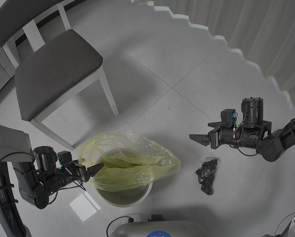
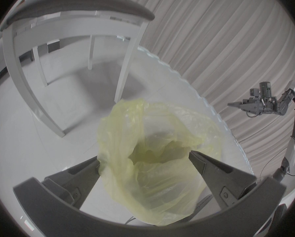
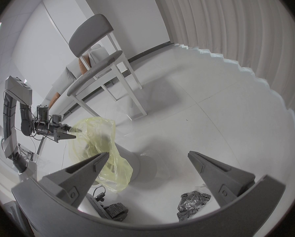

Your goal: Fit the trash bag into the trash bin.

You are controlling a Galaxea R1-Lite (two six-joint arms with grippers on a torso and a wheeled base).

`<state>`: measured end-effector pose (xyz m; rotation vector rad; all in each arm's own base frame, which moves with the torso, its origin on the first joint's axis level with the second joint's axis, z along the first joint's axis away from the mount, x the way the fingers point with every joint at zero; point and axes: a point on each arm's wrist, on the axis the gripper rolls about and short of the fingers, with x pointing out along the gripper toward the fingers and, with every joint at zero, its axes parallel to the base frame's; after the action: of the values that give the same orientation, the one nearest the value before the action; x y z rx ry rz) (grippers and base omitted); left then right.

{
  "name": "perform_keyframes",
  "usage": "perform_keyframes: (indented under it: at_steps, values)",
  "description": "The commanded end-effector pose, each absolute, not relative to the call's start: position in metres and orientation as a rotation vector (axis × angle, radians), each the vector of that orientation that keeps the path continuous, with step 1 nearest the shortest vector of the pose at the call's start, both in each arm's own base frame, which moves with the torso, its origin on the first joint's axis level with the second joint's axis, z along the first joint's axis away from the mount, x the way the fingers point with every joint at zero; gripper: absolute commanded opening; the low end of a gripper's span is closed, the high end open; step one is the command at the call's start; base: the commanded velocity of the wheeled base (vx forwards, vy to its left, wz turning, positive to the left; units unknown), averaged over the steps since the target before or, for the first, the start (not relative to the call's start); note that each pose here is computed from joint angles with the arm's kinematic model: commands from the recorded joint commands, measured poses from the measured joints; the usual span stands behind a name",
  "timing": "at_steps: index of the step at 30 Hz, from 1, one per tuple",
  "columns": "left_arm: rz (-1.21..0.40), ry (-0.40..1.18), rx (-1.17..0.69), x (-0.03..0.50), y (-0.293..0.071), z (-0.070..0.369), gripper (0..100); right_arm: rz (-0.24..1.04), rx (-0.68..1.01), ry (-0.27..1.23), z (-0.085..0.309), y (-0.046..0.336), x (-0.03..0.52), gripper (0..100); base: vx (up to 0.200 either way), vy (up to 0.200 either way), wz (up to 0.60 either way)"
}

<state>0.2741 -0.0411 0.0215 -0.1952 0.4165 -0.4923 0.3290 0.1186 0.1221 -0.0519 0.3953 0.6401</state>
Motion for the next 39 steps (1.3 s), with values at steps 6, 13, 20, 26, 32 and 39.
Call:
perform_keyframes:
  at_steps: [6,13,20,26,32,39]
  values:
    - [-0.471,0.465,-0.222,0.258,-0.032,0.016,100,0.642,-0.047,0.372,0.134,0.117,0.321,100,-0.067,0.000,0.00]
    - [-0.468,0.460,-0.221,0.258,-0.032,0.016,100,0.642,-0.047,0.368,0.136,0.115,0.317,100,-0.200,0.000,0.00]
    - [-0.467,0.456,-0.222,0.258,-0.032,0.016,100,0.642,-0.045,0.374,0.135,0.115,0.315,100,-0.171,0.000,0.00]
    - [-0.452,0.441,-0.221,0.260,-0.029,0.018,100,0.645,-0.047,0.369,0.135,0.116,0.315,100,0.000,0.000,0.00]
    - [-0.415,0.419,-0.239,0.268,-0.026,0.019,100,0.648,-0.048,0.364,0.136,0.117,0.315,100,0.000,0.000,0.00]
    - [-0.389,0.427,-0.252,0.269,-0.026,0.017,100,0.662,-0.050,0.358,0.137,0.123,0.318,100,0.000,0.000,0.00]
